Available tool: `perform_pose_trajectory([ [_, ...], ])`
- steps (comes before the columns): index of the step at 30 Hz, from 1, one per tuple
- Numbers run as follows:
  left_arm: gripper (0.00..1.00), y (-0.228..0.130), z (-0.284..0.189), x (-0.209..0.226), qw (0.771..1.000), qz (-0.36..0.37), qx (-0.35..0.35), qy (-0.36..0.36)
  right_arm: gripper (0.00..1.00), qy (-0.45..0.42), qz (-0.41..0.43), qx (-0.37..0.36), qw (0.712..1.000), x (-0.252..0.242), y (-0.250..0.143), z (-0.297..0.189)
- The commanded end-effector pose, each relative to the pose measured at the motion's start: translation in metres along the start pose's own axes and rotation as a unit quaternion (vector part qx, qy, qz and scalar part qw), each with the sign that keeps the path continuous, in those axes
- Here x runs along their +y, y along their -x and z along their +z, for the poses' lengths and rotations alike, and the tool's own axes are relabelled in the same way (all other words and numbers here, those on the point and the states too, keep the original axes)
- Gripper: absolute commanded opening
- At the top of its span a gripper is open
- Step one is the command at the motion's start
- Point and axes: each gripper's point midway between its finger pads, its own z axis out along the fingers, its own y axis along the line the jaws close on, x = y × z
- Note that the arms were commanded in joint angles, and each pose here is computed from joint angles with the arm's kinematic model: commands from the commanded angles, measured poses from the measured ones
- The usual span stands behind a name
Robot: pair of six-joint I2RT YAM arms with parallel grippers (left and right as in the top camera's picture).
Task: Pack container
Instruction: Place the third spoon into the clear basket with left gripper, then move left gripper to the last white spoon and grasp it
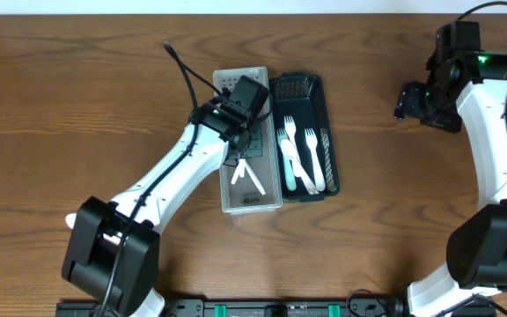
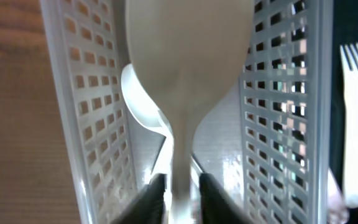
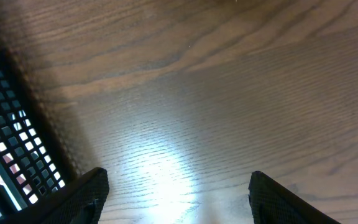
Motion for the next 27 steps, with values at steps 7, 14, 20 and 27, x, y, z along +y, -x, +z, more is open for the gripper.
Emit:
perform_pose_trajectory([
  [7,0.68,0.033,-0.052,0.032,0.996,-0.047,-0.072,-0.003,0.76,-0.008,-0.005,0.002,1.0,-0.004,0.0,0.003],
  [14,0.74,0.036,-0.111,0.132,0.969,-0.217,-0.113,0.045,0.76,-0.008,-0.011,0.002,1.0,-0.004,0.0,0.003],
  [20,1.0,-0.006,-0.135,0.24,0.893,-0.424,-0.087,0.12,0.76,-0.007,-0.012,0.0,1.0,-0.003,0.001,0.003],
  [27,0.98,-0.057,-0.121,0.305,0.827,-0.546,-0.043,0.13,0.76,-0.007,-0.012,-0.001,1.0,-0.003,0.001,0.003],
])
